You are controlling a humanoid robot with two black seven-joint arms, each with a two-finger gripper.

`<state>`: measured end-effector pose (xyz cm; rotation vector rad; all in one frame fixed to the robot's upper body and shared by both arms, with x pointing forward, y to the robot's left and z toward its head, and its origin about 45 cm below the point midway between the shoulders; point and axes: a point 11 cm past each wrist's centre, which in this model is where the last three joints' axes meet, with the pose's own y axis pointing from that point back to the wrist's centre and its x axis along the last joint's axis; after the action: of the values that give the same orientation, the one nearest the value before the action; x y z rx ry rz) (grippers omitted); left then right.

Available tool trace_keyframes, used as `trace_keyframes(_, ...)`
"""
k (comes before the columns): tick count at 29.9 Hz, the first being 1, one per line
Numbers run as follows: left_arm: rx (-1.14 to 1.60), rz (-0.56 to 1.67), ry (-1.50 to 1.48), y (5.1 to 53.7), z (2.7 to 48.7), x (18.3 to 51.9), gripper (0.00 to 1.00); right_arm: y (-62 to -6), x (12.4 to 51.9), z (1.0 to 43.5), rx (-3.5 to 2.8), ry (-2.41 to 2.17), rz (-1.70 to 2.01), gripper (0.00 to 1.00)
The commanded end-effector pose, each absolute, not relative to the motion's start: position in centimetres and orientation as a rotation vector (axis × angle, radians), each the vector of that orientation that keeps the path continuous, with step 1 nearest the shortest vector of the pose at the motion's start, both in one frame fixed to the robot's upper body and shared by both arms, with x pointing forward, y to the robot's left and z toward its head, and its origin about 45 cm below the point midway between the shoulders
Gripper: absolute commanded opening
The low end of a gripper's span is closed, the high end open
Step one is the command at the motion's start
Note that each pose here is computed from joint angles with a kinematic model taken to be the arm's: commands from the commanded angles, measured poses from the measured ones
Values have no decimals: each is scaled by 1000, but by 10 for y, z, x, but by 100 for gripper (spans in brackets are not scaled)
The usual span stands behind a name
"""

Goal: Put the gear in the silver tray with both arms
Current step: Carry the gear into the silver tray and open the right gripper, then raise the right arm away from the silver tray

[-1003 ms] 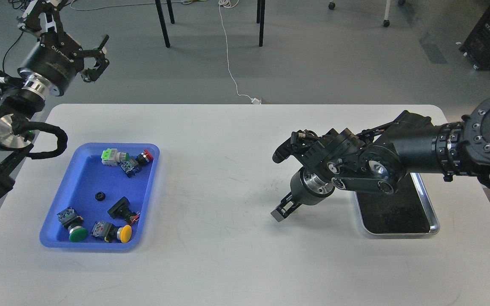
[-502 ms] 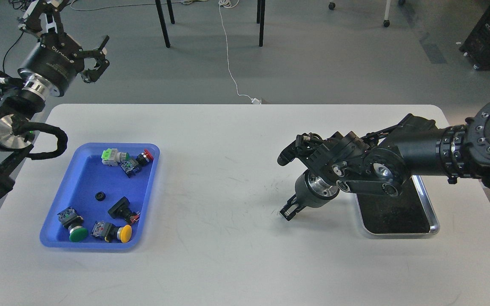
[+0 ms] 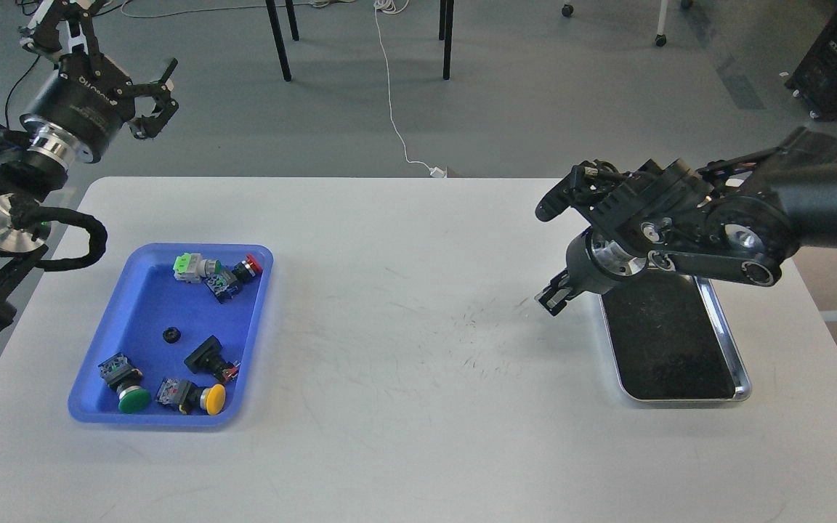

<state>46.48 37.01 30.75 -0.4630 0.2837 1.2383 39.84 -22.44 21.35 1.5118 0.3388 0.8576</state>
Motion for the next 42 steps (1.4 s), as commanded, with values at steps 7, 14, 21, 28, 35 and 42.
trace_keyframes(7, -462, 1236, 285, 368, 307, 465, 98, -337, 357, 194, 1460, 326, 707, 19)
trace_keyframes(14, -452, 1231, 292, 364, 304, 465, 98, -353, 339, 176, 1466, 352, 670, 23)
trace_keyframes(21, -448, 1232, 283, 362, 307, 468, 98, -351, 342, 175, 1477, 314, 719, 55)
trace_keyframes(28, -437, 1230, 281, 359, 310, 470, 98, -370, 338, 178, 1502, 232, 693, 75)
trace_keyframes(35, -320, 1186, 214, 346, 311, 472, 98, -375, 365, 220, 1629, -117, 742, 79)
trace_keyframes(42, -37, 1011, -7, 306, 308, 463, 97, -353, 409, 268, 1871, -681, 802, 95)
